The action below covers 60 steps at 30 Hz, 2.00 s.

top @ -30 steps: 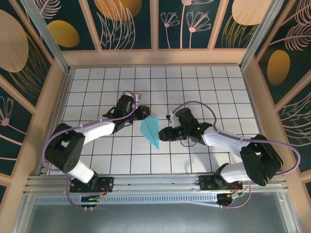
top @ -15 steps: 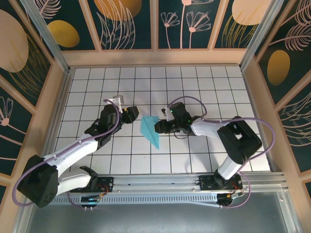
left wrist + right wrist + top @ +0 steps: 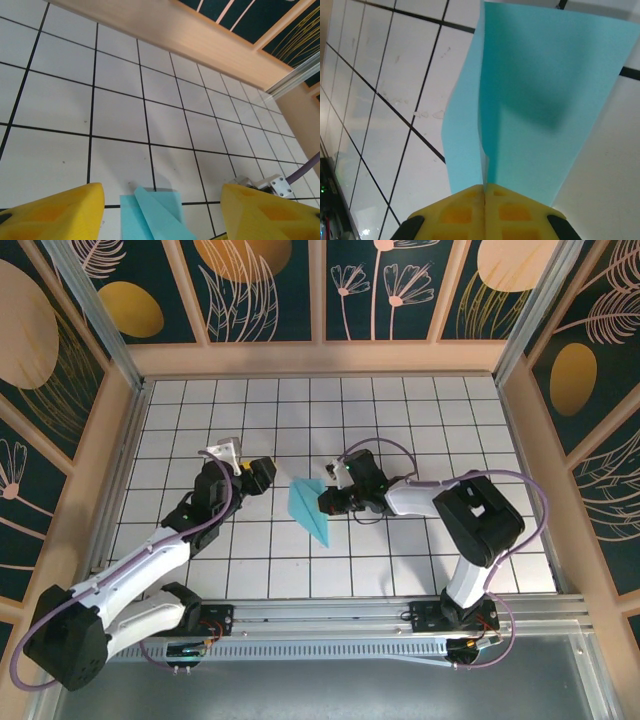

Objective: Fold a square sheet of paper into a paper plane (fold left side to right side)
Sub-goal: Turn over the paper at the center of the table.

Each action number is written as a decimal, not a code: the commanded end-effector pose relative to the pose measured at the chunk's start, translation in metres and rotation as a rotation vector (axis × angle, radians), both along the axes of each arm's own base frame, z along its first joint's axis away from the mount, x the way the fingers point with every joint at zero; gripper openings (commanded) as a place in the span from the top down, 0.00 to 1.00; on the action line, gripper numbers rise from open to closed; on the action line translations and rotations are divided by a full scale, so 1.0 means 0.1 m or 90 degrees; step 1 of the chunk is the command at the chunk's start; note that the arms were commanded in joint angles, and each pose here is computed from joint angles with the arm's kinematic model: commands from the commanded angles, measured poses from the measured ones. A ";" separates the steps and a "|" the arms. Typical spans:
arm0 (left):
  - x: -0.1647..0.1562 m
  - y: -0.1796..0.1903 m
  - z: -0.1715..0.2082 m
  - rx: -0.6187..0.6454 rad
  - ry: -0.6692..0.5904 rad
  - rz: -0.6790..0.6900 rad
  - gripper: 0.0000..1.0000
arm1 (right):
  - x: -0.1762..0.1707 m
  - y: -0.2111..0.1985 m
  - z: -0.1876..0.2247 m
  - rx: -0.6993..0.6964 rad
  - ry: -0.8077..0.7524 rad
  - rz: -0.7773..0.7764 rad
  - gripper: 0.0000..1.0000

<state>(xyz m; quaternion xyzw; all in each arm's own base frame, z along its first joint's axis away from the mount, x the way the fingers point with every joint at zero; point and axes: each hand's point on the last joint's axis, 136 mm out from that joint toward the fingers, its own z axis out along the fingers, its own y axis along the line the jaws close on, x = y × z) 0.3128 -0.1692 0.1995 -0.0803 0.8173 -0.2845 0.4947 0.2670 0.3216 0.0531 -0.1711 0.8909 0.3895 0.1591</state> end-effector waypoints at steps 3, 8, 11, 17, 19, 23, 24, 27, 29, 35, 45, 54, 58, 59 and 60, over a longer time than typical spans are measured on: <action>-0.05 -0.12 0.29 -0.057 -0.039 -0.046 0.33 | 0.14 -0.12 0.68 0.051 -0.109 -0.026 1.00; -0.21 -0.58 0.84 -0.196 -0.093 -0.211 0.31 | 0.22 -0.45 1.40 0.127 -0.228 -0.058 1.00; -0.31 -0.79 1.10 -0.250 -0.112 -0.299 0.32 | 0.18 -0.65 1.86 0.198 -0.300 -0.065 1.00; -0.52 -1.09 1.47 -0.324 -0.146 -0.451 0.37 | -0.10 -0.75 2.47 0.304 -0.374 -0.013 1.00; -0.58 -1.15 1.56 -0.331 -0.162 -0.478 0.38 | -0.17 -0.72 2.53 0.330 -0.361 0.006 1.00; -0.55 -1.19 1.56 -0.321 -0.161 -0.479 0.38 | -0.31 -0.63 2.58 0.372 -0.330 0.047 1.00; -0.54 -1.21 1.54 -0.317 -0.158 -0.477 0.38 | -0.34 -0.62 2.59 0.377 -0.329 0.054 1.00; -0.52 -1.24 1.50 -0.314 -0.152 -0.480 0.38 | -0.41 -0.57 2.60 0.388 -0.328 0.070 1.00; -0.52 -1.26 1.47 -0.312 -0.148 -0.483 0.39 | -0.45 -0.53 2.62 0.395 -0.323 0.083 1.00; -0.52 -1.33 1.41 -0.310 -0.139 -0.490 0.41 | -0.51 -0.43 2.64 0.402 -0.316 0.108 1.00; -0.49 -1.33 1.37 -0.303 -0.135 -0.475 0.83 | -0.43 -0.40 2.54 0.382 -0.283 0.090 1.00; -0.46 -1.30 1.40 -0.306 -0.140 -0.455 1.00 | -0.39 -0.51 2.57 0.357 -0.301 0.051 0.77; -0.46 -1.30 1.40 -0.308 -0.138 -0.452 1.00 | -0.36 -0.66 2.47 0.309 -0.321 0.006 0.53; -0.46 -1.30 1.40 -0.310 -0.137 -0.451 1.00 | -0.34 -0.70 2.41 0.293 -0.321 -0.009 0.48; -0.46 -1.30 1.40 -0.310 -0.137 -0.452 1.00 | -0.33 -0.72 2.37 0.282 -0.319 -0.019 0.44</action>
